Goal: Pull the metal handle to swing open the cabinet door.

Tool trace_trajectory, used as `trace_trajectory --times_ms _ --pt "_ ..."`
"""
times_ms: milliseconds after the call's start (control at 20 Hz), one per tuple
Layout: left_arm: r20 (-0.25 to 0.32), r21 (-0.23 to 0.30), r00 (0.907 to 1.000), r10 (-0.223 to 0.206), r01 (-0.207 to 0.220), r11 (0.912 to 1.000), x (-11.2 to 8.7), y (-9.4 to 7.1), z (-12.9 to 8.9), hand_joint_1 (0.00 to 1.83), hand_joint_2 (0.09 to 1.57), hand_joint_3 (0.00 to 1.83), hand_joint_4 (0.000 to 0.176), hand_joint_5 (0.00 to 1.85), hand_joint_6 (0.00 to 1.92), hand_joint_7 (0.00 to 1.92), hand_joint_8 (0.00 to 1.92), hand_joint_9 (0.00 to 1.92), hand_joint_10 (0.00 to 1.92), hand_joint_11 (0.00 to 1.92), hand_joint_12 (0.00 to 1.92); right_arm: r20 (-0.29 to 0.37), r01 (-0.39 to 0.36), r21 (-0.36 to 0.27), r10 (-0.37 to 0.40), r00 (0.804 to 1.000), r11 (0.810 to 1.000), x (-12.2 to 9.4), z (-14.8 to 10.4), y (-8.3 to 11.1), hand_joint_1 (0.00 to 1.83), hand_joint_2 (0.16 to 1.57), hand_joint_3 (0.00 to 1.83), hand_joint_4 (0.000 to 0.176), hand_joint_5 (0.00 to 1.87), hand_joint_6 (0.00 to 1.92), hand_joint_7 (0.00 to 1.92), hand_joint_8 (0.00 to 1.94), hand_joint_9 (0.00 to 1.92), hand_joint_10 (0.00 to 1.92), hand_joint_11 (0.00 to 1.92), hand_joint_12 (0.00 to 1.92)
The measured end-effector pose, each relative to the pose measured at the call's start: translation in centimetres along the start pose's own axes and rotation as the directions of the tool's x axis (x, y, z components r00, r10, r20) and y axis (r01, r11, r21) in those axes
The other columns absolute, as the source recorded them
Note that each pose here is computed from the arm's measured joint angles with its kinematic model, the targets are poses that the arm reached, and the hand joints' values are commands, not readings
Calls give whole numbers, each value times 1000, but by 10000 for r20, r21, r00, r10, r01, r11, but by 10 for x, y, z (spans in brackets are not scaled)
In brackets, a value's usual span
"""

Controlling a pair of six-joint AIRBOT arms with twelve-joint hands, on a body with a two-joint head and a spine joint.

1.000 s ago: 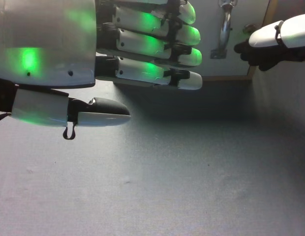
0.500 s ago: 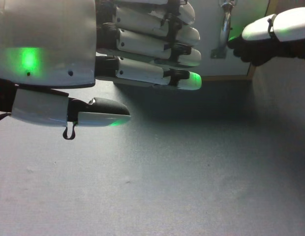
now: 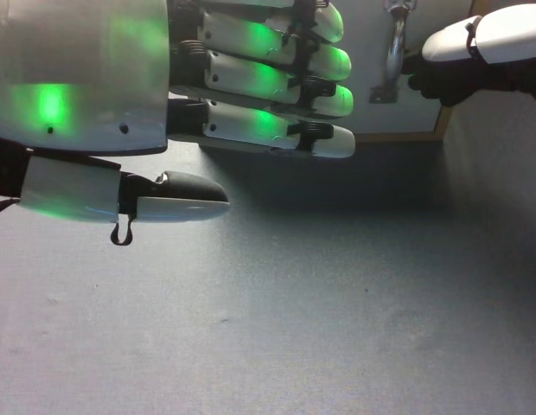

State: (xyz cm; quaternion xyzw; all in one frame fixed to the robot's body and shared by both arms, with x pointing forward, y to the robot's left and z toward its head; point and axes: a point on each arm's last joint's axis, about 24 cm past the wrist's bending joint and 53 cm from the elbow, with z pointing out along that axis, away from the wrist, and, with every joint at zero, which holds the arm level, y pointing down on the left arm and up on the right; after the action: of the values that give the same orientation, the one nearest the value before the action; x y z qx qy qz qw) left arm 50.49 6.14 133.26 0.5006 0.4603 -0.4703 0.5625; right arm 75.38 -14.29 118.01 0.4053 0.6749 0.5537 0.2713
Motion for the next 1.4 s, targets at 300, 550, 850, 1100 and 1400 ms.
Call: trace_trajectory --times_ms 300,550,850,1100,1400 --pt "1 4 10000 -4 4 10000 0 0 0 0 1571 118 0 379 0 393 0 358 0 17 721 -62 -65 9 65 10000 10000 4 3 -1 0 1571 115 0 402 3 391 2 351 2 0 907" --pt "1 4 10000 0 0 10000 0 0 0 0 1571 115 0 363 0 377 0 343 0 9 717 -84 -31 9 31 10000 10000 5 3 -1 0 1571 113 0 410 6 400 5 361 4 0 909" --pt "1 8 10000 -4 4 10000 0 0 0 0 1571 89 0 377 4 391 3 358 4 21 727 -235 -14 -12 13 9997 10000 8 -4 -1 0 1571 115 0 412 3 397 2 357 3 0 902" --pt "0 0 10000 0 0 10000 0 0 0 0 1571 117 0 388 5 404 6 370 6 29 734 -289 -9 -1 9 9996 10000 9 -12 -1 0 1571 113 0 404 0 396 0 358 2 0 915" --pt "1 8 10000 0 0 10000 0 0 0 0 1571 118 0 384 1 397 1 364 1 22 732 -467 18 148 -11 9989 9999 17 -22 -8 0 1571 109 0 402 4 391 3 353 3 0 902"
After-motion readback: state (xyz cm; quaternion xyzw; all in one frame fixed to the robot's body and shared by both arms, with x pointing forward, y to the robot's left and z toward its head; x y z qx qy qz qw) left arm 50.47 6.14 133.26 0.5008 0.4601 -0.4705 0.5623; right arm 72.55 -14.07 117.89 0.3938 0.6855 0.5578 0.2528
